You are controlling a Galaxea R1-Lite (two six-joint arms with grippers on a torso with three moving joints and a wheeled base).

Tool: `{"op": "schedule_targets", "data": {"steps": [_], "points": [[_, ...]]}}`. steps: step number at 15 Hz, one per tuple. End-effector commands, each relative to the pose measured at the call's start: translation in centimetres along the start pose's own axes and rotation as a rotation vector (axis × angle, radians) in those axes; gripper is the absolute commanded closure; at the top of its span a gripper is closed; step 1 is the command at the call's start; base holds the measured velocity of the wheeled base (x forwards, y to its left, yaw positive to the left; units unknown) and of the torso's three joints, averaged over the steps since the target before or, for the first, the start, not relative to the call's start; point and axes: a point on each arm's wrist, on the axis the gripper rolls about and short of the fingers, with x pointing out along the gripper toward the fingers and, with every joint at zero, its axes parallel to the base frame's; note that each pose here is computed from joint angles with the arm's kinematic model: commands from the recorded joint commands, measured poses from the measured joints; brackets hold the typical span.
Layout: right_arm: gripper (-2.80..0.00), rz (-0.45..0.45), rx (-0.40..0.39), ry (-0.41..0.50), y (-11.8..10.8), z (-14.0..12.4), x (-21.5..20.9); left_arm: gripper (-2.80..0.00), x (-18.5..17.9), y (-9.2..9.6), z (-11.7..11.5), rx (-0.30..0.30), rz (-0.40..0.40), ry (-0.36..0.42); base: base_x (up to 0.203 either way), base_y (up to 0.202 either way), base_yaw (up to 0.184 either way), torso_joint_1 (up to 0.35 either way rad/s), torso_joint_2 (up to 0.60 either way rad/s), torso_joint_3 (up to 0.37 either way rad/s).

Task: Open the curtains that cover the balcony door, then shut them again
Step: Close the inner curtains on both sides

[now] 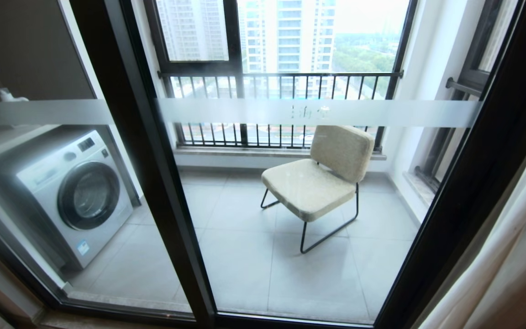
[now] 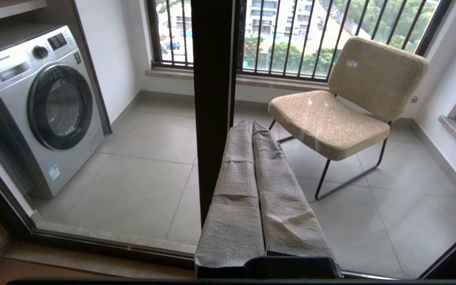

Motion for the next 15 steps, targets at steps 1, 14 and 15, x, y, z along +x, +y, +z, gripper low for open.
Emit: {"op": "schedule_targets", "data": {"steps": [1,14,15], "points": [[0.0,0.056,0.013,-0.017,1.4,0.5,-0.6,0.0,0.0,0.0,0.0,-0.001,0.0,0.001,0.0,0.0,0.0,0.0,0.0,0.0],[0.0,0.131,0.04,0.071,4.8,-2.3,-0.6,0.0,0.0,0.0,0.0,-0.001,0.0,-0.001,0.0,0.0,0.0,0.0,0.0,0.0],[0.0,0.129,0.039,0.077,4.8,-2.5,-0.6,0.0,0.0,0.0,0.0,-0.001,0.0,-0.001,0.0,0.0,0.0,0.0,0.0,0.0]]}}
